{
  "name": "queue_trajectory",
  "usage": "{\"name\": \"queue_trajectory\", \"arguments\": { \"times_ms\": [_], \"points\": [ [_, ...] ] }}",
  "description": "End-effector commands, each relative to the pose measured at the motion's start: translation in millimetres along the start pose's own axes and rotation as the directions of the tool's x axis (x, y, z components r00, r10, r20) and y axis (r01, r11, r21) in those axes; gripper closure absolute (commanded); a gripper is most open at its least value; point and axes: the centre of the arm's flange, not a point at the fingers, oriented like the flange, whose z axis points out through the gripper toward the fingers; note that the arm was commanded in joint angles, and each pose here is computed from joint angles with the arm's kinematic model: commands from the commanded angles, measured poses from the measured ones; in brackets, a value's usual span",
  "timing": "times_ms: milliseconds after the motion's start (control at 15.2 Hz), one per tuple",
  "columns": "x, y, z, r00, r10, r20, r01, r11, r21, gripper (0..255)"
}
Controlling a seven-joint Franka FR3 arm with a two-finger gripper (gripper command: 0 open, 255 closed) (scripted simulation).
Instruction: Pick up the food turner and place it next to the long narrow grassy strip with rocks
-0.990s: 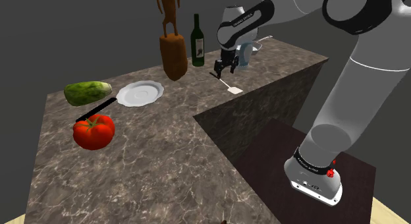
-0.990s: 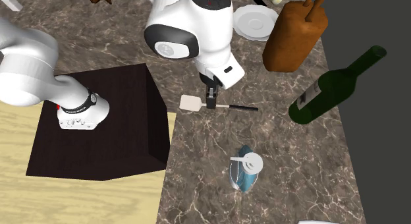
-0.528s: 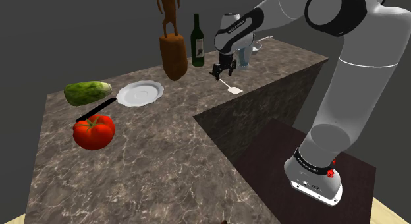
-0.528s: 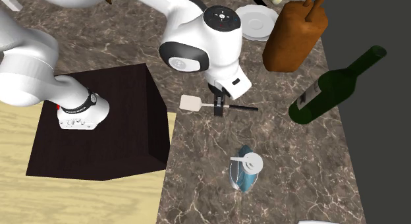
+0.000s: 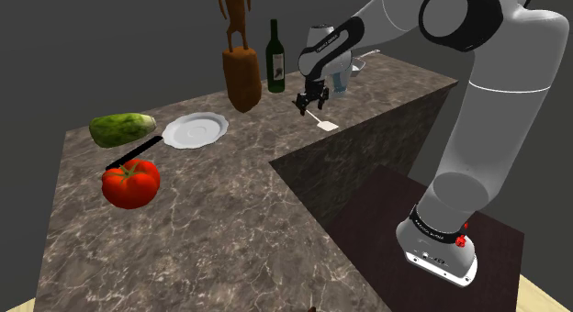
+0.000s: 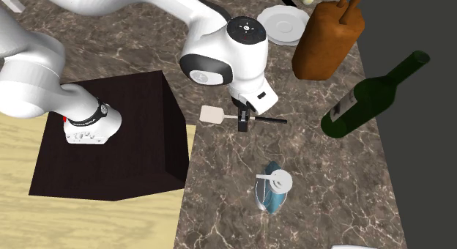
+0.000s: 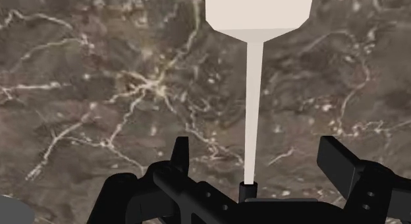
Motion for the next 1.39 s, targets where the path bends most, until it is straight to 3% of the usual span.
{"name": "queue_trajectory", "arguments": {
  "times_ms": [0,66,132,726,1320],
  "points": [
    [0.1,0.1,0.1,1.0,0.0,0.0,0.0,1.0,0.0,0],
    [0.0,0.0,0.0,1.0,0.0,0.0,0.0,1.0,0.0,0],
    [0.0,0.0,0.0,1.0,0.0,0.0,0.0,1.0,0.0,255],
    [0.1,0.1,0.1,1.0,0.0,0.0,0.0,1.0,0.0,255],
    [3.2,0.0,-47.3,1.0,0.0,0.0,0.0,1.0,0.0,255]
  ]
}}
